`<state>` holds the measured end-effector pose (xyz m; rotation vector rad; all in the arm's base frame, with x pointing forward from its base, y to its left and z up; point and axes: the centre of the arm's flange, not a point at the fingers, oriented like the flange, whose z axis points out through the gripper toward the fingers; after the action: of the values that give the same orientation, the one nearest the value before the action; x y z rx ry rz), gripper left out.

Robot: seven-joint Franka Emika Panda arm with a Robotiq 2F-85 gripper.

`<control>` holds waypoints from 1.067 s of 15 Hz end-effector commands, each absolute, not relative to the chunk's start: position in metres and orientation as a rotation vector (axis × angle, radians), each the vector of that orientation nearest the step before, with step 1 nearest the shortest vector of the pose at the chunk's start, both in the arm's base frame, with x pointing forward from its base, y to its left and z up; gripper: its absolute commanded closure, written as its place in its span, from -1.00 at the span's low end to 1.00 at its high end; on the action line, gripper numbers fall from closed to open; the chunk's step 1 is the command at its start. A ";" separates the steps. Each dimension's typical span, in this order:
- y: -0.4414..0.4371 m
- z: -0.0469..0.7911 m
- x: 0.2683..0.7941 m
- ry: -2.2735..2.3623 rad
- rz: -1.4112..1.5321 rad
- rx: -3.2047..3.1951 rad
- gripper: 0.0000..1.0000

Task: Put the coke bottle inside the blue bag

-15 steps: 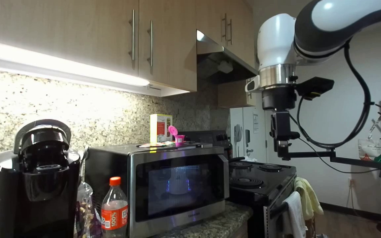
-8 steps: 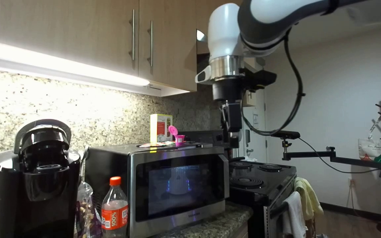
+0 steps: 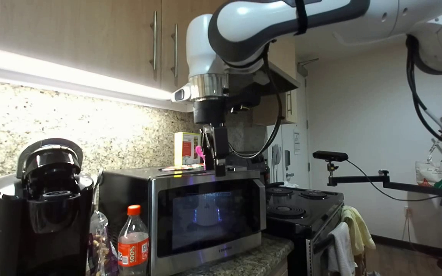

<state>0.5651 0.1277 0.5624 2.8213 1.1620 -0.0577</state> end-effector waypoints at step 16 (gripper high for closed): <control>0.209 0.567 0.713 1.987 -0.187 2.106 -1.00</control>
<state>0.6584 0.1810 0.5541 2.2586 1.8466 -0.1321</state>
